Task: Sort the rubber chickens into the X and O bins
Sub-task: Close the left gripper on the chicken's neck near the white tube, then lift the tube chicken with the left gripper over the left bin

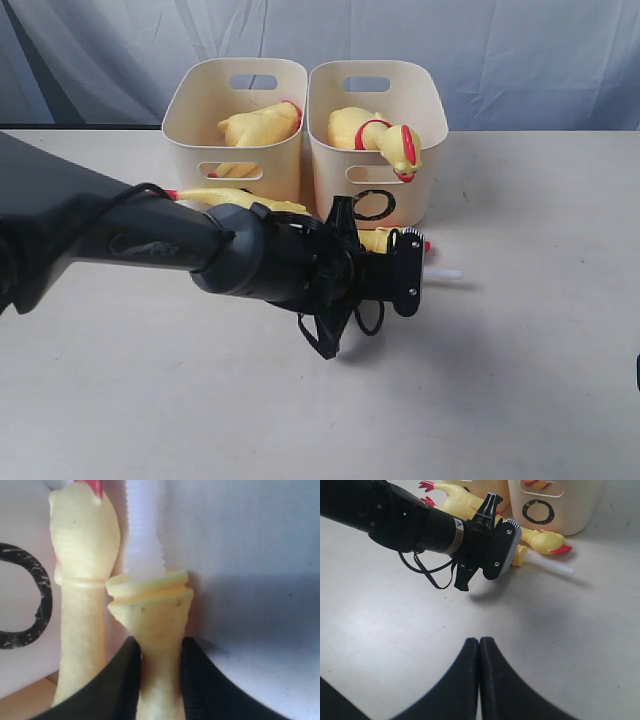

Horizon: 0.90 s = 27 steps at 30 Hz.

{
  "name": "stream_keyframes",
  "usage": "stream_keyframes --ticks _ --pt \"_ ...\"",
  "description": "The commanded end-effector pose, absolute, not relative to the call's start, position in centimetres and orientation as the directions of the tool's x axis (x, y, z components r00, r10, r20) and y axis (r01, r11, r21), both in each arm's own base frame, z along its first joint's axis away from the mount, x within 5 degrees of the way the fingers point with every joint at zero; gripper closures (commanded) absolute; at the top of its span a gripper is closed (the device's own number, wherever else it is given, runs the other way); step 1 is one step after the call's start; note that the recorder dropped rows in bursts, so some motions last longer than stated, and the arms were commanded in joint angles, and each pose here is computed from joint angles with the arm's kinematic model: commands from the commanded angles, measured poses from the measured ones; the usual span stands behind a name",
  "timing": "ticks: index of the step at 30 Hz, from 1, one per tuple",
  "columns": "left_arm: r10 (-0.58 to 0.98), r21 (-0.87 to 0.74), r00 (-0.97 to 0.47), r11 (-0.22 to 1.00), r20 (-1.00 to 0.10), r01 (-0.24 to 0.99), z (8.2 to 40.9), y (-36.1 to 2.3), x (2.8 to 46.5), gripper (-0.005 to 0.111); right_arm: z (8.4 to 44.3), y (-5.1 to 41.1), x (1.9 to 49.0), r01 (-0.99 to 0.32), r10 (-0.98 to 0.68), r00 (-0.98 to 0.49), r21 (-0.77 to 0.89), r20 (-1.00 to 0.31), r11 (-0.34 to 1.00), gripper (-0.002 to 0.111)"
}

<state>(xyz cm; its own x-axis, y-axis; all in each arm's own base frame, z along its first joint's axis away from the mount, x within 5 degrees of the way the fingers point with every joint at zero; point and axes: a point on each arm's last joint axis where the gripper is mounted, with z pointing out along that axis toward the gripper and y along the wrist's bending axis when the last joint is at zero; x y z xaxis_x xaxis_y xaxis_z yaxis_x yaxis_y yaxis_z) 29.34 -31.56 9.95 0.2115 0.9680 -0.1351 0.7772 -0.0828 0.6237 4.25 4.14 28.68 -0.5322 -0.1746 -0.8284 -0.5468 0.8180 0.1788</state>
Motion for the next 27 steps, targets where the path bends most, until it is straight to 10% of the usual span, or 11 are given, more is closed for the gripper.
stream_keyframes --ticks 1,27 --pt "0.973 0.597 0.188 -0.07 -0.137 0.799 8.9 -31.4 29.1 0.1 28.6 4.1 4.2 -0.547 -0.177 -0.527 0.172 -0.831 0.819 0.109" --pt "0.989 0.6 0.053 0.042 -0.141 0.799 13.2 -31.7 26.9 0.107 28.6 4.1 4.2 -0.547 -0.177 -0.527 0.172 -0.831 0.819 0.109"
